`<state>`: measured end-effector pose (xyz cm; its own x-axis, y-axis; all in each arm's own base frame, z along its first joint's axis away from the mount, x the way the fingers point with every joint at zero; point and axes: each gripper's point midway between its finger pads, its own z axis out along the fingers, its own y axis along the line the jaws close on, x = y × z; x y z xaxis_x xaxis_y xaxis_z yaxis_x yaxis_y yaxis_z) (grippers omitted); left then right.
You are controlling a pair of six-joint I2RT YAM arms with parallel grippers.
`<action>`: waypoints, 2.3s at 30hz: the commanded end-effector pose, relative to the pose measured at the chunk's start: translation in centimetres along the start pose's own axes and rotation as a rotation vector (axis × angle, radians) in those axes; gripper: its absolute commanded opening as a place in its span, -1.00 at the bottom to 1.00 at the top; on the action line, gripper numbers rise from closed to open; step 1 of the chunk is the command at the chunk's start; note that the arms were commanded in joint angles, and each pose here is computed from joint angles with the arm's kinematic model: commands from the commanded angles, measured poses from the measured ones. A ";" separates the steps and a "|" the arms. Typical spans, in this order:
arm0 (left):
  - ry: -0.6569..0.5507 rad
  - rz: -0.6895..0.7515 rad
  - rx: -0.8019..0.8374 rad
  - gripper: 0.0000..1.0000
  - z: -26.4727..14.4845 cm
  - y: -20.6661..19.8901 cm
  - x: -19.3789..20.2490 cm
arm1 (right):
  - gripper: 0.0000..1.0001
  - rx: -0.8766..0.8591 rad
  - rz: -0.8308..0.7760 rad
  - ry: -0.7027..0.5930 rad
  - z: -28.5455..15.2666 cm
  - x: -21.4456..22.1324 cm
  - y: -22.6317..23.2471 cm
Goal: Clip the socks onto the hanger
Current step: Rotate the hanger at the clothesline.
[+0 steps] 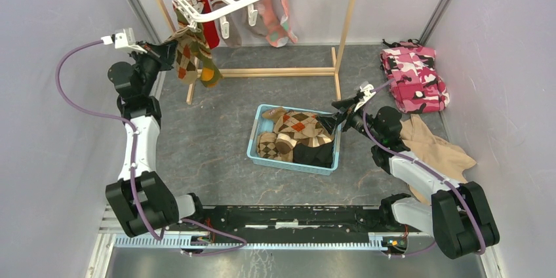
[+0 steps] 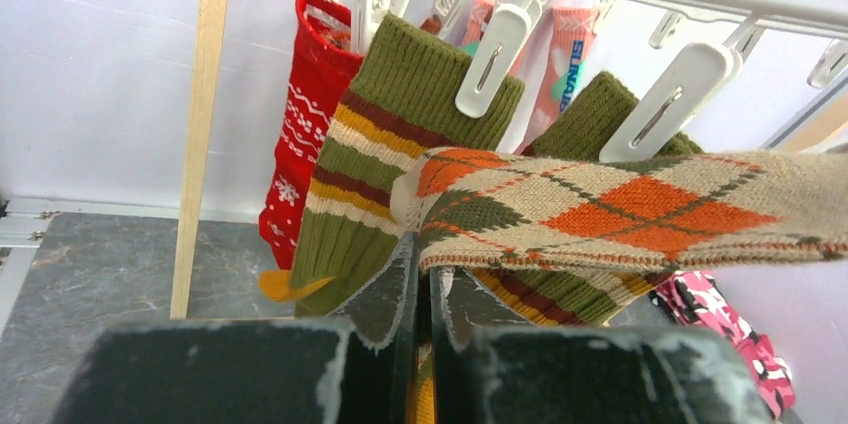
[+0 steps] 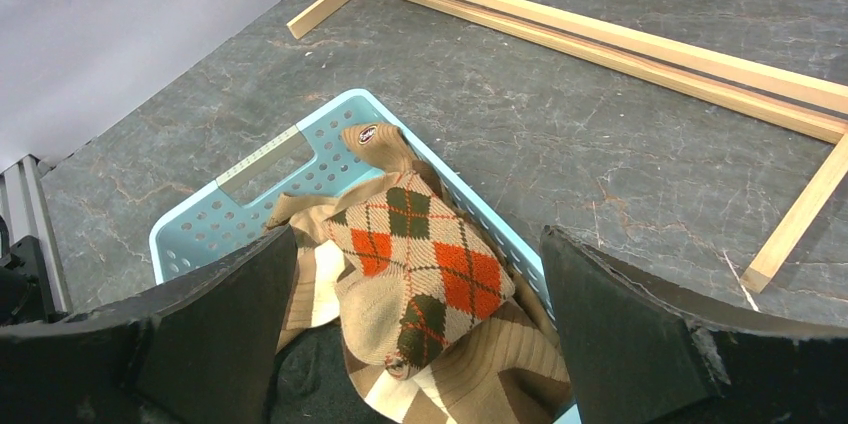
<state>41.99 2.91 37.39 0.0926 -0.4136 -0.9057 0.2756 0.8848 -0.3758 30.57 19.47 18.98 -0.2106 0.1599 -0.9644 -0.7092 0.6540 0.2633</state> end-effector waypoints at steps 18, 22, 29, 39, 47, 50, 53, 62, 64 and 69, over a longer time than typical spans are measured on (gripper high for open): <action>-0.056 -0.130 0.162 -0.05 -1.8 -4.4 -1.9 | 0.96 -0.045 -0.052 -0.048 0.6 -1.8 1.0; -0.040 -0.154 0.194 0.09 -2.9 -5.5 -1.4 | 0.96 -0.047 -0.053 -0.046 0.6 -1.8 1.0; -0.035 -0.174 0.199 0.35 -5.2 -6.8 -0.6 | 0.96 -0.055 -0.053 -0.046 0.7 -1.8 1.2; 0.007 -0.164 0.176 0.68 -7.5 -7.5 1.1 | 0.96 -0.061 -0.054 -0.043 0.8 -1.7 1.4; 0.036 -0.154 0.224 0.74 -8.4 -8.8 1.5 | 0.96 -0.069 -0.054 -0.039 0.9 -1.7 1.6; 0.038 -0.148 0.247 0.75 -8.9 -9.6 1.3 | 0.96 -0.070 -0.055 -0.040 1.0 -1.7 1.6; 0.044 -0.150 0.281 0.76 -9.5 -10.6 1.0 | 0.96 -0.071 -0.055 -0.039 1.0 -1.7 1.6; 0.060 -0.181 0.375 0.75 -11.4 -13.9 0.1 | 0.96 -0.077 -0.055 -0.033 1.2 -1.6 1.8; 0.082 -0.189 0.403 0.75 -11.8 -14.6 0.5 | 0.96 -0.081 -0.057 -0.033 1.3 -1.6 1.9; 0.136 -0.186 0.498 0.75 -13.4 -16.8 2.2 | 0.96 -0.097 -0.068 -0.035 1.3 -1.6 2.4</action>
<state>27.06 -7.71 39.47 -0.0488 -0.5088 -0.8595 0.6280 0.6535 -0.4226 29.68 21.06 18.22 -0.2333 0.1322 -0.9634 -0.7449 0.6125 0.2644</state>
